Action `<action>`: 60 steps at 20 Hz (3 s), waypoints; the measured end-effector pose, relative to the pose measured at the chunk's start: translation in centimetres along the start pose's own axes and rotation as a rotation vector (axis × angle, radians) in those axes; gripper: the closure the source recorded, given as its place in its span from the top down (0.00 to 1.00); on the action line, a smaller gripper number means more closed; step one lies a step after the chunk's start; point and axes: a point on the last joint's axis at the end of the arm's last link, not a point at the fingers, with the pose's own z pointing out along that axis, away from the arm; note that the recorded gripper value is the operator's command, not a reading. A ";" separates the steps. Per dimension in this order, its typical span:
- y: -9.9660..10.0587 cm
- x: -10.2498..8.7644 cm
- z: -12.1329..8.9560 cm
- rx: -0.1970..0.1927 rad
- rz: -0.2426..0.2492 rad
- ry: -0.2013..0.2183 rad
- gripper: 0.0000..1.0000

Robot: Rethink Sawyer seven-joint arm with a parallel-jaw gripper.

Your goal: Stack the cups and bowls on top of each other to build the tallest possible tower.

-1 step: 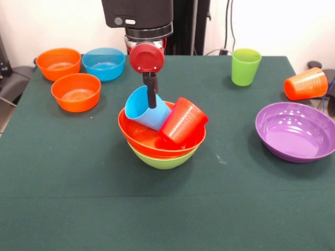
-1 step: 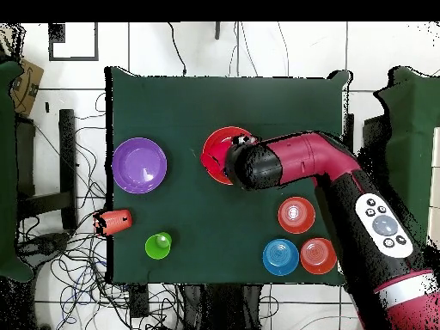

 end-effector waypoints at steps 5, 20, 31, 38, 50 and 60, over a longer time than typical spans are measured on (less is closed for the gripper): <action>-0.1 0.1 -0.5 0.001 0.009 0.002 1.00; 2.1 -1.9 -3.0 -0.039 0.026 -0.007 1.00; 6.1 -6.3 -4.1 -0.061 0.090 0.010 1.00; 9.0 -9.4 -2.6 -0.042 0.189 -0.003 1.00; 13.3 -12.4 -1.2 -0.045 0.341 -0.005 1.00; 14.9 -13.6 -0.5 -0.005 0.408 -0.025 1.00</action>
